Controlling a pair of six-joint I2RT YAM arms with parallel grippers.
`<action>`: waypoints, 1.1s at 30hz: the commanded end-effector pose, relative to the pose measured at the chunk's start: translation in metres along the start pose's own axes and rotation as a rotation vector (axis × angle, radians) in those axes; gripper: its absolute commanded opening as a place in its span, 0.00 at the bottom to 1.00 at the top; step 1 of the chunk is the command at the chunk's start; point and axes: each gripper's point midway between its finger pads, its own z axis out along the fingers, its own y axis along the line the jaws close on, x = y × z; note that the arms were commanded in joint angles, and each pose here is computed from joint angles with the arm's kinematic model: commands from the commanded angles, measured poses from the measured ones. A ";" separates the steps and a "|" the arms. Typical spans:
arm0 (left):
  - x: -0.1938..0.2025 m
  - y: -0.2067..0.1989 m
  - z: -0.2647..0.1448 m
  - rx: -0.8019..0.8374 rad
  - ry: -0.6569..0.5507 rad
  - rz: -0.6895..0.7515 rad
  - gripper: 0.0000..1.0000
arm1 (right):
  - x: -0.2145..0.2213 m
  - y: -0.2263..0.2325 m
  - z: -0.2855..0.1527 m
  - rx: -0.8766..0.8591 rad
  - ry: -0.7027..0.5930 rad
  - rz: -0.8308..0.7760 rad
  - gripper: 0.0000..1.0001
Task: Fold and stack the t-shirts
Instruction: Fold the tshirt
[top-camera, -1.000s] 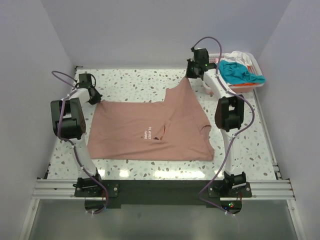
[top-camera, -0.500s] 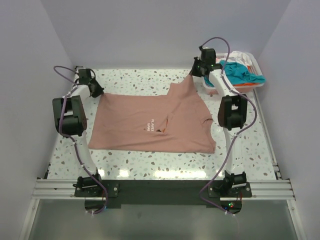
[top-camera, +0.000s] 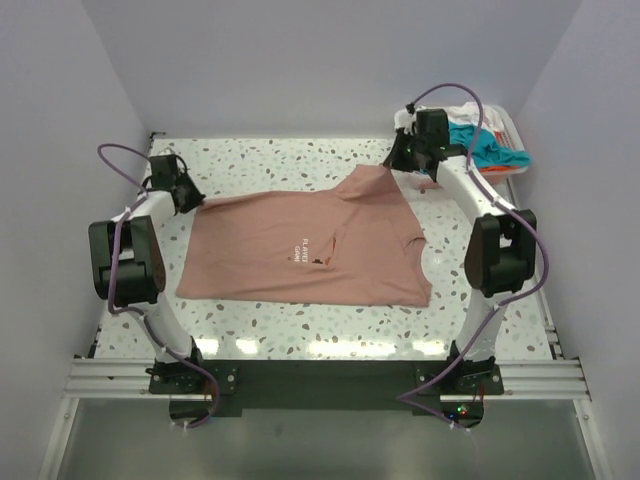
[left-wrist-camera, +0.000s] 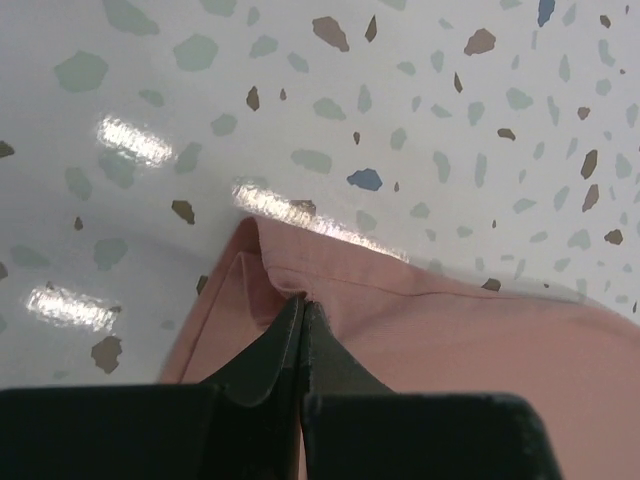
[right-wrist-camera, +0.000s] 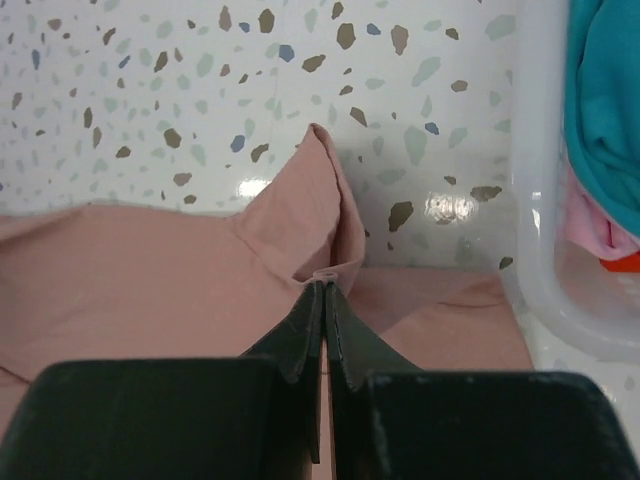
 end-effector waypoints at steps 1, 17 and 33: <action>-0.012 0.010 -0.019 -0.034 -0.068 0.046 0.00 | -0.010 0.019 -0.035 -0.054 -0.063 -0.041 0.00; 0.027 0.051 -0.074 -0.166 -0.090 0.065 0.00 | 0.089 0.008 -0.135 -0.021 0.020 -0.017 0.00; 0.058 0.076 -0.096 -0.197 -0.068 0.039 0.00 | 0.145 -0.019 -0.171 0.074 0.078 -0.002 0.00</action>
